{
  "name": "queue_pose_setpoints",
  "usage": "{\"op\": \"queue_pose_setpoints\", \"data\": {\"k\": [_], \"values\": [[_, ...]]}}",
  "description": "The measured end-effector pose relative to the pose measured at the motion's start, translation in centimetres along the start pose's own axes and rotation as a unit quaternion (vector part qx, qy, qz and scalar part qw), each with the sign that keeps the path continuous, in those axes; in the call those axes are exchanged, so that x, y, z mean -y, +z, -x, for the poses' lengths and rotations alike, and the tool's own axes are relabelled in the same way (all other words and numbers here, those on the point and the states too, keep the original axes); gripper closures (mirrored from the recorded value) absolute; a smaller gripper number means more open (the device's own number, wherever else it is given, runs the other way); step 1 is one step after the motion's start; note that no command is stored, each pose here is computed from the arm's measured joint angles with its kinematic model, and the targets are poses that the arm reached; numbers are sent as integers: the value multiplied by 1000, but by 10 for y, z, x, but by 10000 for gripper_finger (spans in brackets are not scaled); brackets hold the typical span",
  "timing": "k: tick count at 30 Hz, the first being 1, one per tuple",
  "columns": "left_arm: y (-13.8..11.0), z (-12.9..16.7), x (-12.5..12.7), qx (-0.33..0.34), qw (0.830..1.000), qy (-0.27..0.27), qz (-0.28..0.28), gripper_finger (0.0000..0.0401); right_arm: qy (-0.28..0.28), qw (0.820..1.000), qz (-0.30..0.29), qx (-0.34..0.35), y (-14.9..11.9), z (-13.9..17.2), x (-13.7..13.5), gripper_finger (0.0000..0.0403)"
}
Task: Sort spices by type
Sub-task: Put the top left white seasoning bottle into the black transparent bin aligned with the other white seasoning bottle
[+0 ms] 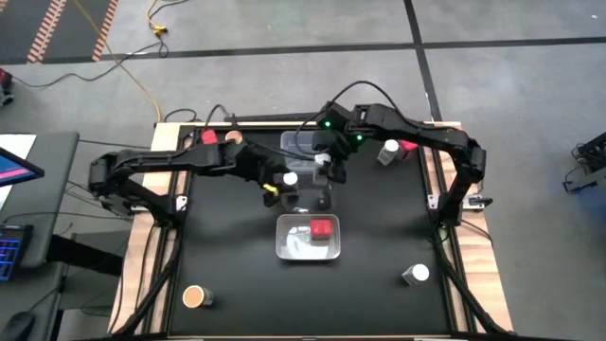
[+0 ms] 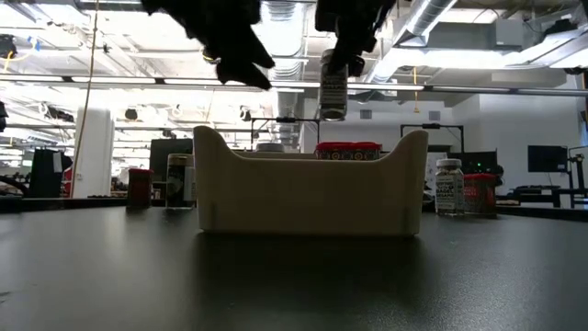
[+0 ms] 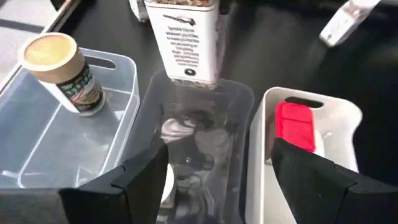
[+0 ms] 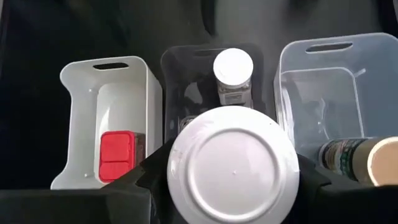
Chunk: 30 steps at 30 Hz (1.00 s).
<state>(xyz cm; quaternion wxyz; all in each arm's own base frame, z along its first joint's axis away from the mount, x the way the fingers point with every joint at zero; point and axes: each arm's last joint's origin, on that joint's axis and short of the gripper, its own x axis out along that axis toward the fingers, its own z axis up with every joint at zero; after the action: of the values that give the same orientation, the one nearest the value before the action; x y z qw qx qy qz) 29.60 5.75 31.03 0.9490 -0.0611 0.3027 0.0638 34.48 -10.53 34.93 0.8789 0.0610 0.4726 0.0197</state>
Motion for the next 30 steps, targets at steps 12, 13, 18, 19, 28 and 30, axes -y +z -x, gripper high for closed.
{"op": "queue_pose_setpoints", "data": {"k": [12,13,18,19,28,30], "values": [[-70,59,0,207,977,-7,52,129,-12,997,30,75,-12,-36,-5,177],[-72,63,0,215,975,-3,56,129,-19,997,36,65,-13,-44,-5,177],[-73,75,0,231,971,6,59,129,-37,998,55,11,-17,-82,-10,178],[-73,76,1,233,971,6,59,129,-35,998,58,8,-17,-86,-11,178],[-74,76,1,230,970,2,73,129,-54,997,49,-23,-25,-113,-2,178],[-74,75,1,230,970,-1,75,129,-57,997,43,-22,-32,-114,1,178]]}}
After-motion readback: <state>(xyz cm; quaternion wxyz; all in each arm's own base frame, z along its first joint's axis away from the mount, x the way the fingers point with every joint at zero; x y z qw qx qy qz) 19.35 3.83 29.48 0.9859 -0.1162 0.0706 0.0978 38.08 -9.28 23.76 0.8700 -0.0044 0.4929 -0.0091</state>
